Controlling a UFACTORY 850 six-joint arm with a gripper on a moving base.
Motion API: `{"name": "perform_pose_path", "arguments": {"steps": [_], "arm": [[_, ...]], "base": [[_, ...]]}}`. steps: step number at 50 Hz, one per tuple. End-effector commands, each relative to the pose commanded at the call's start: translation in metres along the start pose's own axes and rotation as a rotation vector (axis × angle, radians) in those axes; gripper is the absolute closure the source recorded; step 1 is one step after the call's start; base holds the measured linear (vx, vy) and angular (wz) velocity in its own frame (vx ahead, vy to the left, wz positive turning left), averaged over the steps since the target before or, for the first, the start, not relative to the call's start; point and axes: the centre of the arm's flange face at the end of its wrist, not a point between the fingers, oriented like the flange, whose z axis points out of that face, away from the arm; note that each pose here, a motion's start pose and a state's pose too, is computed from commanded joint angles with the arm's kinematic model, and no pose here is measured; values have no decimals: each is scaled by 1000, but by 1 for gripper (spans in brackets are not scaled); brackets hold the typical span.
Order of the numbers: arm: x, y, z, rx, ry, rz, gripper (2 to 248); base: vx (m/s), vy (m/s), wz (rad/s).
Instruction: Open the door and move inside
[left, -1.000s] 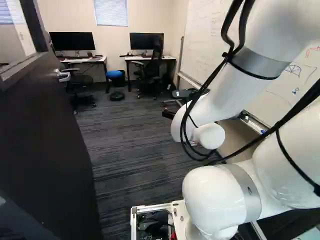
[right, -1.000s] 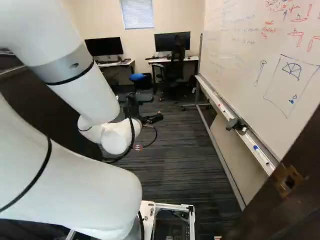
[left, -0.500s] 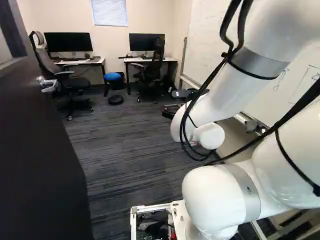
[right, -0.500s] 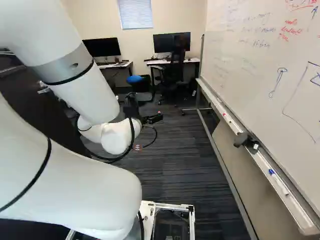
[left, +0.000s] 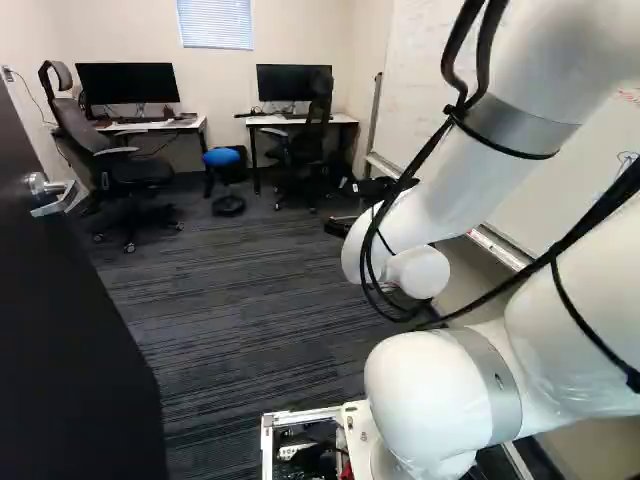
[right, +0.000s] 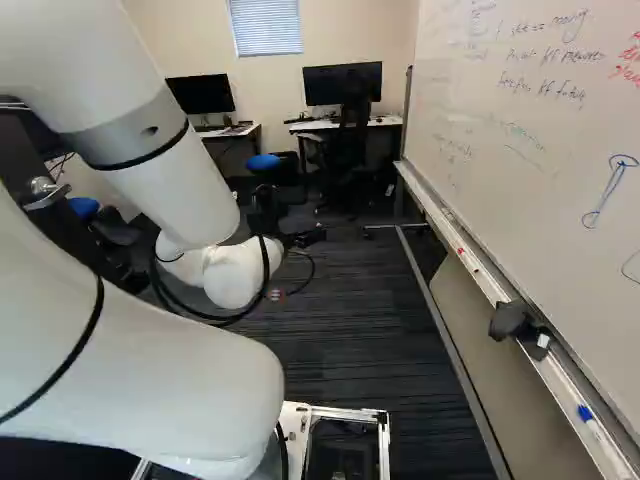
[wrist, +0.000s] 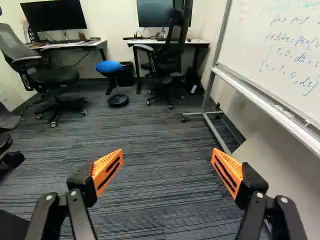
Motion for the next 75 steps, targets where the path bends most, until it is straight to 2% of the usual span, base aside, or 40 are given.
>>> {"name": "perform_pose_path", "arguments": {"steps": [33,75], "arm": [[0,0,0,0,0,0,3],[0,0,0,0,0,0,3]], "base": [[292,19,63],[250,39,-19]]}}
